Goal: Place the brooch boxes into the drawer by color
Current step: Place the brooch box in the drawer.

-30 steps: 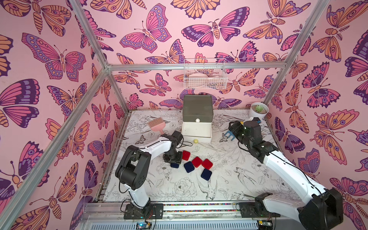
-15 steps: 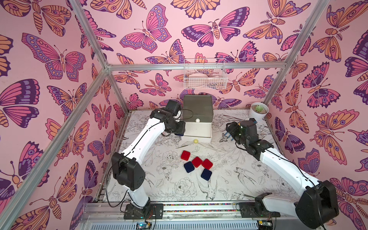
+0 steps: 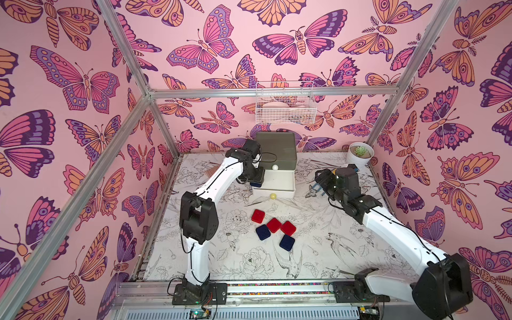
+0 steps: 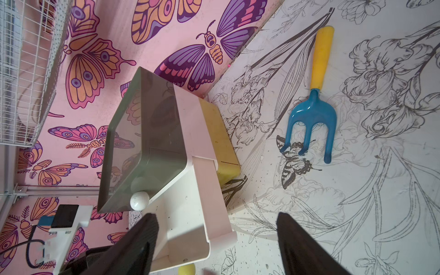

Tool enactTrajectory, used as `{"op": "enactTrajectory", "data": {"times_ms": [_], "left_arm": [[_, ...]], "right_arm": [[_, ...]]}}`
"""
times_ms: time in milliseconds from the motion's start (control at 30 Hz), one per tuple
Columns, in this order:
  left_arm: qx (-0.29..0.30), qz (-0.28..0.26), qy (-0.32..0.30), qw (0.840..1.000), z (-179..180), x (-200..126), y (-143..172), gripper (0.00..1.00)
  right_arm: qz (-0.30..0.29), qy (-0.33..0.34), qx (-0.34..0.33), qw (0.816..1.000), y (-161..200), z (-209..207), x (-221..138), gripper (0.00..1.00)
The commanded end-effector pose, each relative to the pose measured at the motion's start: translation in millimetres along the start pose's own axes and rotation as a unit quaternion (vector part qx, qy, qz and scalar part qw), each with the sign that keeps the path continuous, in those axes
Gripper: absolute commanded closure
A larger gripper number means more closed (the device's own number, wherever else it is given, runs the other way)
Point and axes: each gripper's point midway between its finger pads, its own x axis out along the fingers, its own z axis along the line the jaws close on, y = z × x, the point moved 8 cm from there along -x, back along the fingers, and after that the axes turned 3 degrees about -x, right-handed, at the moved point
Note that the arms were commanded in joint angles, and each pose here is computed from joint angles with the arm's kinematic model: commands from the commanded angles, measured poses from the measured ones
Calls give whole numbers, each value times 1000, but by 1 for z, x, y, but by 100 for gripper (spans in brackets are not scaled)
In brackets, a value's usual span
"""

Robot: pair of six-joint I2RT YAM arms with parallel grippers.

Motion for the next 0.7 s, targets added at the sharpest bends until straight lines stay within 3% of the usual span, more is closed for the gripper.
{"op": "enactTrajectory", "data": {"times_ms": [0, 433, 667], "left_arm": [[4, 2, 19, 1000, -6, 10, -4, 55], [9, -3, 23, 1000, -24, 19, -5, 54], [8, 7, 11, 1000, -21, 30, -2, 46]], "right_arm": [[-15, 0, 5, 1000, -5, -2, -4, 17], [-10, 5, 6, 1000, -1, -6, -2, 16], [-11, 9, 5, 1000, 0, -9, -3, 16]]}}
